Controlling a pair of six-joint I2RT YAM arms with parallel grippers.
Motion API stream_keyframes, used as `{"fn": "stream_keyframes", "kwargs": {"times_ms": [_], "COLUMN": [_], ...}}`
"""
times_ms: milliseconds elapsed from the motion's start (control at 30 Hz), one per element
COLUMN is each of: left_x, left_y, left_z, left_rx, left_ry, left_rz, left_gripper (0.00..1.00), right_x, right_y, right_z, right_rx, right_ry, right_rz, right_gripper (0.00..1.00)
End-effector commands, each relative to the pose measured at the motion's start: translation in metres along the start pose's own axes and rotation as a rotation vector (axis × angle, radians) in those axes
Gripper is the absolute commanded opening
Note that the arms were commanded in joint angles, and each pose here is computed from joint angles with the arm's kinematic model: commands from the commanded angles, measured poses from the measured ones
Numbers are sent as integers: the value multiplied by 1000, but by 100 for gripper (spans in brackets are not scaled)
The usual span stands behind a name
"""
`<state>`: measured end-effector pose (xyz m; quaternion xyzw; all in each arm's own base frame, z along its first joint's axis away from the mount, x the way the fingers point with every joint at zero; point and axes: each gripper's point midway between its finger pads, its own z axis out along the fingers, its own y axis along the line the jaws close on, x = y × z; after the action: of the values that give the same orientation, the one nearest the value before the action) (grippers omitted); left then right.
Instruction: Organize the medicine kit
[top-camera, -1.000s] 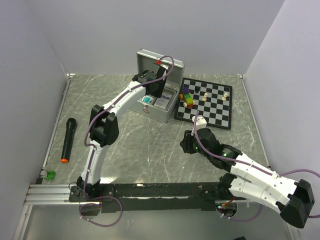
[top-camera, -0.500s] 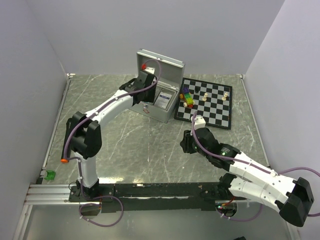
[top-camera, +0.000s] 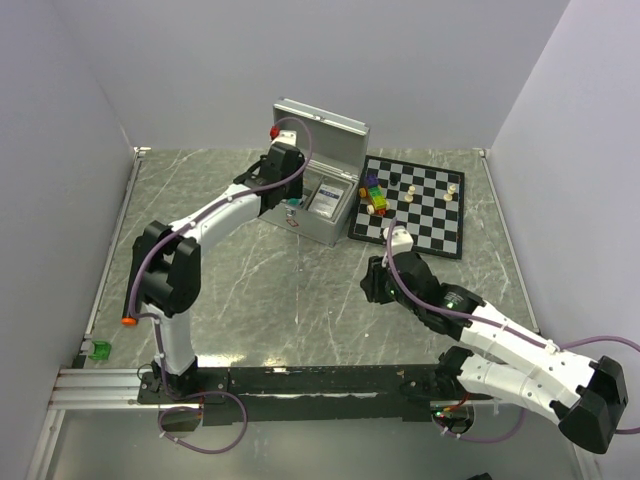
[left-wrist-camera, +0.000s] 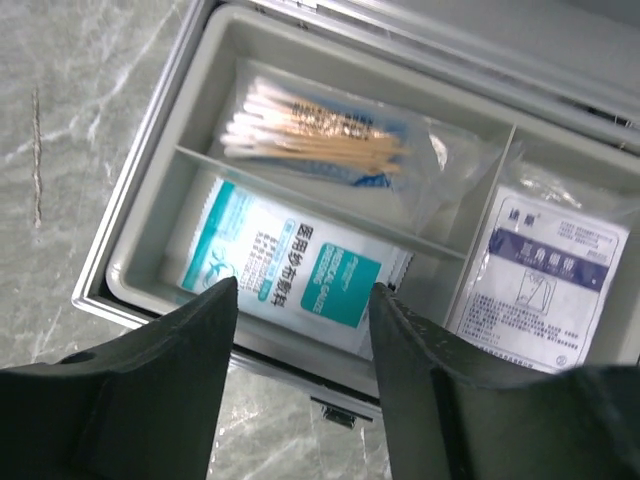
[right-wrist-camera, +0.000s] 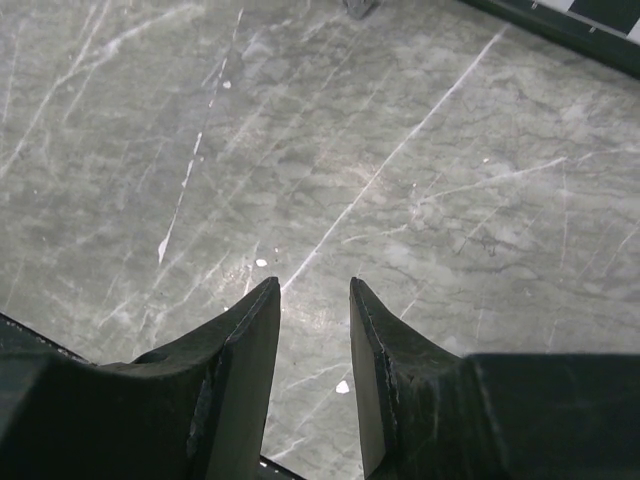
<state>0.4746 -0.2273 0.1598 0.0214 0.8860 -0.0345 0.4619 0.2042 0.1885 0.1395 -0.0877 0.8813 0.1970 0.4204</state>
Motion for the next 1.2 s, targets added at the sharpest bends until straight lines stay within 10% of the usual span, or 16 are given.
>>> {"fn": "stream_keyframes", "kwargs": {"times_ms": [0,633,967,1167], "left_x": [-7,76,122,79], "left_y": [3,23,43,53], "left_z": [5,-46,-107,-147], "left_rx": [-22,52,68,58], "left_ry": [-3,165,197,26], "left_rz": [-11,40,29,-93], "left_gripper": [56,34,38,54], "right_x": [-38,-131,-180,-213], "right_y": [3,2,-8,-10], "right_z": [-13,-30,-19,-2], "right_rx": [21,144,185,192], "right_ry": [-99,-312,-382,-419], "right_rz": [11,-38,36,92], "right_gripper": [41,44,45,47]}}
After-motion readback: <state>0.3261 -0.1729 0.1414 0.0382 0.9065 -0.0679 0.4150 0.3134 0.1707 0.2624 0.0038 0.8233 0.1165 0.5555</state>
